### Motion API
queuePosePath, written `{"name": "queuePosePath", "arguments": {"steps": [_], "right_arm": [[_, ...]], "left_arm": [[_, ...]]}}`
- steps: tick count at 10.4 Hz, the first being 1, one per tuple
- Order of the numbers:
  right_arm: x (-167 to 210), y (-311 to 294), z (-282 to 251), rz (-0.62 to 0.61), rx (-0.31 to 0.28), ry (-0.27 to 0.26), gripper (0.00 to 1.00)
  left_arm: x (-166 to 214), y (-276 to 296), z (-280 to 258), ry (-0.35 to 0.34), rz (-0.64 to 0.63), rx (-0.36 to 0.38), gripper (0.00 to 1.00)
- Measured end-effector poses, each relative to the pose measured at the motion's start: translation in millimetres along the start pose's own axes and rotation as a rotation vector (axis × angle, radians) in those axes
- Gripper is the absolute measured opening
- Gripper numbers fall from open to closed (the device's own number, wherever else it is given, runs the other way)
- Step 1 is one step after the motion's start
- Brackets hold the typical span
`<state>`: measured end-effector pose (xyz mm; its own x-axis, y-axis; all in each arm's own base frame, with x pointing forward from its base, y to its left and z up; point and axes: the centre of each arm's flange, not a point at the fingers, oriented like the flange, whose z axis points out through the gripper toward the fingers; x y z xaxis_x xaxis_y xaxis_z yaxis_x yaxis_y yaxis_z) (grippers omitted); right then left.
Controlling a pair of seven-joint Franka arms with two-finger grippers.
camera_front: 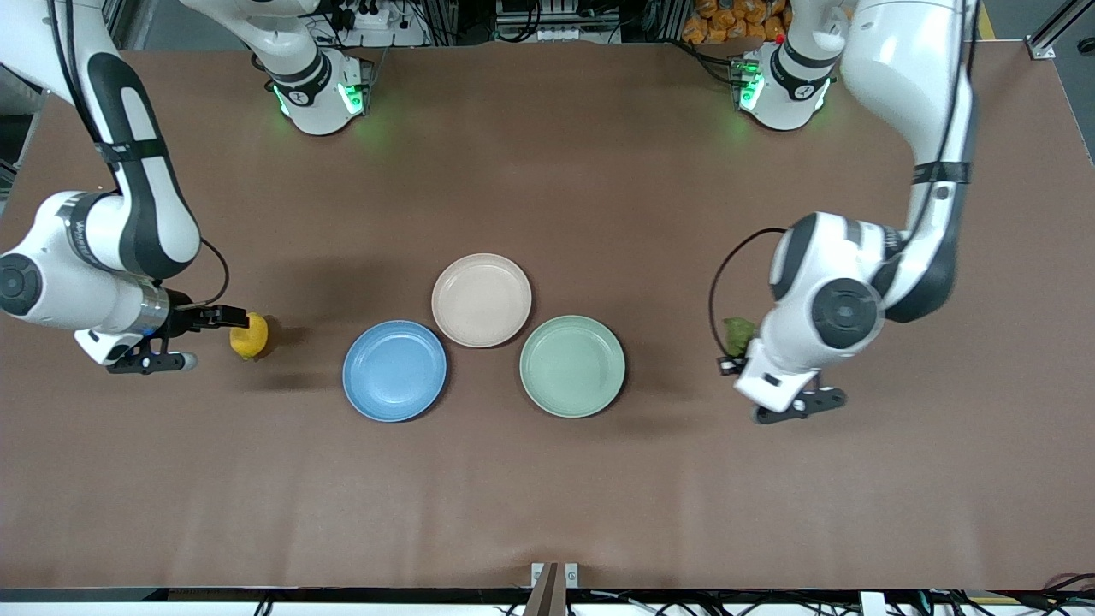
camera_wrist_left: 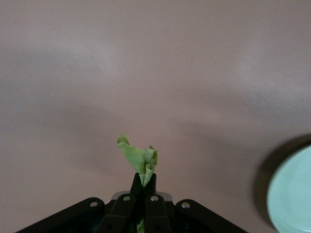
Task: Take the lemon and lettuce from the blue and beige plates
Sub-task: 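Set the lemon on the table with the right gripper while the left carries lettuce, then lower the lettuce onto the table and open the left gripper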
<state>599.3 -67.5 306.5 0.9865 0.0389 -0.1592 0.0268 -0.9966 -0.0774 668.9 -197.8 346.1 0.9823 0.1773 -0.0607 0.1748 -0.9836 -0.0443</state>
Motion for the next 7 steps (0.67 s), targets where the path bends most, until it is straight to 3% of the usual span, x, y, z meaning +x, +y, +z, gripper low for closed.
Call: {"name": "queuePosePath", "arguments": {"steps": [7], "right_arm": [[11.5,-26.7,-64.5,0.032,0.002,-0.005,1.0]], "left_arm": [[29.8,-71.7,4.1,0.008,0.125,-0.013,0.04]]}}
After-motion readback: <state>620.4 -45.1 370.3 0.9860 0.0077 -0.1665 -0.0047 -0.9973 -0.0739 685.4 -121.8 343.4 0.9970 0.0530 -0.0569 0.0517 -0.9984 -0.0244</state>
